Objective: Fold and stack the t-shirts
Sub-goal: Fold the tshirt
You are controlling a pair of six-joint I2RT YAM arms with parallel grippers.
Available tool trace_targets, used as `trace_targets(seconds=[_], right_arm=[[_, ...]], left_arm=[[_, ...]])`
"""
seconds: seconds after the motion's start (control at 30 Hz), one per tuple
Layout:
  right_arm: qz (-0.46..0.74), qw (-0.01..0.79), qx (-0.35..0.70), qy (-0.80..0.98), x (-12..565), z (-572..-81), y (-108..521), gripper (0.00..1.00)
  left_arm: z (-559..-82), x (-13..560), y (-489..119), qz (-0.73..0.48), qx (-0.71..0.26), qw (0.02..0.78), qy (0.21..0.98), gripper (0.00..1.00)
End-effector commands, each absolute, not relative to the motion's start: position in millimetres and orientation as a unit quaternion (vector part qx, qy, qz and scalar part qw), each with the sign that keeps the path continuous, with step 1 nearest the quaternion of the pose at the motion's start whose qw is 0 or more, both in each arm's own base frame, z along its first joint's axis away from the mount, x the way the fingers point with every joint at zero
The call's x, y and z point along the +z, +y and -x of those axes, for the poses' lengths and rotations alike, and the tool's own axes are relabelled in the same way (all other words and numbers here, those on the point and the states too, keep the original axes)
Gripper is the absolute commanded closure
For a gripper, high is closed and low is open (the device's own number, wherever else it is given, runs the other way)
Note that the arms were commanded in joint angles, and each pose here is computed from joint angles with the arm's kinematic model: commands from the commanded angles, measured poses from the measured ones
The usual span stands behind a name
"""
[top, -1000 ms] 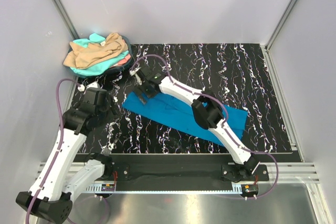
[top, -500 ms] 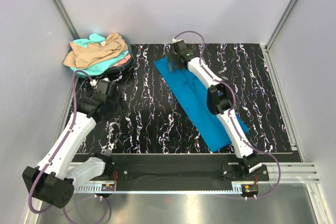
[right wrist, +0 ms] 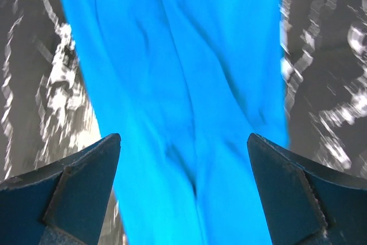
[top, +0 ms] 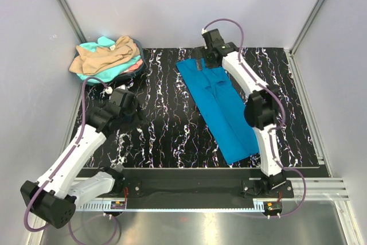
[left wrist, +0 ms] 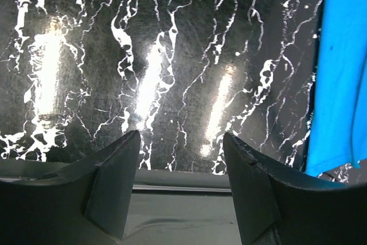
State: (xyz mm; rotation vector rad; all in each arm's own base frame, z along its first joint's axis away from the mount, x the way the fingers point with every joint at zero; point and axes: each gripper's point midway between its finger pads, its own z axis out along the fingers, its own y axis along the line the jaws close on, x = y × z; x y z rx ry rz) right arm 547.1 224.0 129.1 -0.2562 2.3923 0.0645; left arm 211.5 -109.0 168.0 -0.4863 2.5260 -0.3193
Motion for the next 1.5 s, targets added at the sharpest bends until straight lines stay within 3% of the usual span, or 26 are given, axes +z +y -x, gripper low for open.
trace_targets(seconds=[0.0, 0.03, 0.37, 0.5, 0.93, 1.17, 1.3, 1.47], right_arm=[[0.092, 0.346, 0.012, 0.934, 172.0, -503.6, 198.5, 0.00], [0.097, 0.304, 0.007, 0.948, 148.7, -482.4, 191.9, 0.00], [0.067, 0.184, 0.019, 0.980, 95.5, -353.5, 154.0, 0.00], [0.070, 0.187, 0.008, 0.980, 77.8, -344.8, 146.0, 0.00], [-0.018, 0.074, 0.014, 0.997, -21.8, -317.8, 178.6, 0.00], [-0.062, 0.068, -0.012, 0.996, -21.7, -295.4, 252.0, 0.00], [-0.088, 0.048, 0.061, 0.993, -9.8, -293.1, 322.0, 0.00], [-0.071, 0.071, 0.116, 0.988, 35.3, -300.7, 351.5, 0.00]], left_arm=[[-221.6, 201.2, -120.9, 0.172, -0.160, 0.309, 0.921, 0.36], [-221.9, 203.1, -121.9, 0.169, -0.162, 0.311, 0.921, 0.36], [-227.0, 204.0, -155.2, 0.116, -0.193, 0.285, 0.932, 0.36], [-227.6, 201.8, -166.6, 0.096, -0.188, 0.271, 0.939, 0.36], [-207.4, 192.9, -151.9, 0.079, -0.163, 0.263, 0.948, 0.36], [-199.9, 192.5, -140.1, 0.080, -0.146, 0.267, 0.949, 0.36], [-200.2, 194.4, -137.5, 0.079, -0.139, 0.270, 0.949, 0.36], [-197.5, 190.0, -149.1, 0.055, -0.164, 0.256, 0.951, 0.36]])
